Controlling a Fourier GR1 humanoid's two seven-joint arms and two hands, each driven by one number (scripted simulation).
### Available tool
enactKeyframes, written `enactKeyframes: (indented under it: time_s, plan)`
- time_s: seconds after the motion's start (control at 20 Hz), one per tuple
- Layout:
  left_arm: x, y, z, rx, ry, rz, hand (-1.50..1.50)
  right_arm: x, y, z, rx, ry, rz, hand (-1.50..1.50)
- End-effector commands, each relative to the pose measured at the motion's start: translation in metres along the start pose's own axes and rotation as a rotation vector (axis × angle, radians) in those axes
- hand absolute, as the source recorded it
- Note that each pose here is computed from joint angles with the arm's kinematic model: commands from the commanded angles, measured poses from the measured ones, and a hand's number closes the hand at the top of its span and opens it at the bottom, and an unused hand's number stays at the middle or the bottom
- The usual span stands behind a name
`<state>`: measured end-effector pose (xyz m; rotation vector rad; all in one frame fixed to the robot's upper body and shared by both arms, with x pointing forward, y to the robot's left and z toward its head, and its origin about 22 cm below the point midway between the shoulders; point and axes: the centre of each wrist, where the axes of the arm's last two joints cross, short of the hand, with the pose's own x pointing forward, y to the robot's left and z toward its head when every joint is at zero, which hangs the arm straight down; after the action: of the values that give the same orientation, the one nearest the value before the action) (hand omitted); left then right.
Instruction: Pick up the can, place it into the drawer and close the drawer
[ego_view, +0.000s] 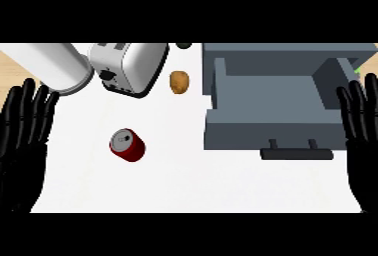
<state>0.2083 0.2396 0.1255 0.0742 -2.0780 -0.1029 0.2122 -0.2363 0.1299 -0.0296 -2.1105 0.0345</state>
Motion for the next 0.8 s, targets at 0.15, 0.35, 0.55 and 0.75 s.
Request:
enactKeyframes:
  time_s: [0.15, 0.35, 0.55, 0.75]
  plan:
    - [0.016, -0.023, 0.009, 0.311, 0.012, -0.130, -1.50, 0.000, -0.002, 0.008, 0.018, 0.004, 0.018, -1.50]
    - [-0.020, -0.004, 0.036, 0.632, 0.350, -0.116, -1.50, -0.027, -0.012, 0.026, -0.124, 0.273, 0.052, -1.50]
    - [-0.001, -0.038, 0.043, 0.709, 0.397, -0.084, -1.50, -0.022, -0.018, 0.015, -0.121, 0.316, 0.048, -1.50]
    - [0.018, -0.070, 0.048, 0.737, 0.399, -0.093, -1.50, -0.015, -0.032, 0.028, -0.114, 0.300, 0.067, -1.50]
